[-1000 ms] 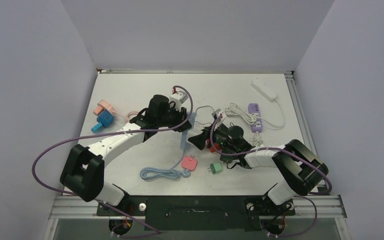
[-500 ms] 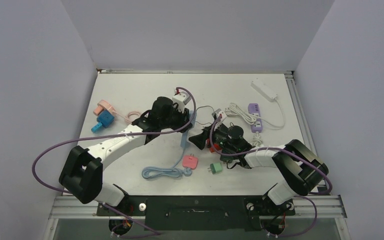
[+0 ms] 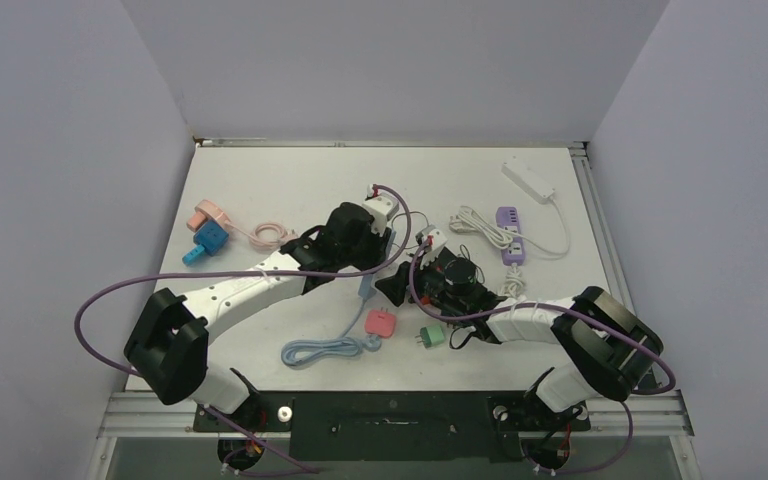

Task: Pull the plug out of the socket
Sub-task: Remove the plug from the socket.

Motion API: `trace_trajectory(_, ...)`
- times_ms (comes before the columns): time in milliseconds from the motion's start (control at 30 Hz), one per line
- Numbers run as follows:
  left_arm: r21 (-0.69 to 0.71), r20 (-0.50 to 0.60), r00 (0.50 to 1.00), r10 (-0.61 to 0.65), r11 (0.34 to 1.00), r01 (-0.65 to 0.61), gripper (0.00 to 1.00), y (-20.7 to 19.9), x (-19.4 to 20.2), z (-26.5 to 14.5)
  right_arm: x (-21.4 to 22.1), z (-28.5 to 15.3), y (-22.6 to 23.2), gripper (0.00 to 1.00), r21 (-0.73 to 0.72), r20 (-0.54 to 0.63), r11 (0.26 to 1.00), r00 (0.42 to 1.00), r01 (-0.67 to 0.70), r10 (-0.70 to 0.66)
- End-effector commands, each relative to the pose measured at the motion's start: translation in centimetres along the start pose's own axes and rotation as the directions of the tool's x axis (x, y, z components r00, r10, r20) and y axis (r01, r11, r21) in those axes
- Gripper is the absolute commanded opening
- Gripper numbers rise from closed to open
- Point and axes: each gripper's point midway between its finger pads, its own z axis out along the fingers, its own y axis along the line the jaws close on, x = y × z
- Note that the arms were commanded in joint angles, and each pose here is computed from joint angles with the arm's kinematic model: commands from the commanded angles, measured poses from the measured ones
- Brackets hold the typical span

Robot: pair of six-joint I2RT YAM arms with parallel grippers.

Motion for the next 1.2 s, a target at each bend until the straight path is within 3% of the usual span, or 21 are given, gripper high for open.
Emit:
trace_trajectory(0,-0.071,0.082,0.997,0.01,0.997,-0.004,0.0,1.7,-3.1,0.0,-2.9,0.2,1.9,0.05,-0.053,0.079,0.996,0.995,0.065,-0.061)
trace_trajectory(167,0.144,0.118,0.993,-0.024,0.99,0.007,0.0,-0.3,-4.3,-0.6,-2.9,0.0,2.3,0.05,-0.076,0.078,0.995,0.995,0.068,-0.062)
trace_trajectory(333,0.428,0.122,0.993,0.004,0.902,-0.056,0.0,-4.2,-4.9,-2.5,-3.4,-0.5,2.2,0.05,-0.13,0.097,0.99,0.995,0.046,-0.033)
trace_trajectory(633,0.455,0.124,0.992,-0.013,0.889,-0.045,0.0,-3.9,-5.2,-3.2,-4.1,-1.2,1.6,0.05,-0.196,0.115,0.981,0.993,0.003,0.02)
trace_trajectory(800,0.375,0.116,0.993,-0.036,0.927,-0.01,0.0,-2.5,-5.1,-2.3,-3.8,-0.9,1.2,0.05,-0.156,0.103,0.988,0.995,0.015,0.002)
trace_trajectory(933,0.149,0.079,0.993,-0.089,0.986,0.077,0.0,1.4,-4.2,-0.6,-3.3,-0.5,1.0,0.05,-0.057,0.087,0.996,0.994,0.073,-0.068)
trace_trajectory(1033,-0.036,0.042,0.991,-0.131,0.991,0.132,0.0,4.5,-3.2,0.2,-3.4,-0.6,1.0,0.05,0.007,0.094,0.994,0.989,0.11,-0.11)
trace_trajectory(1167,-0.126,-0.004,0.993,-0.122,0.985,0.121,0.0,5.9,-2.2,0.7,-3.3,-0.5,0.8,0.05,0.059,0.09,0.99,0.987,0.13,-0.135)
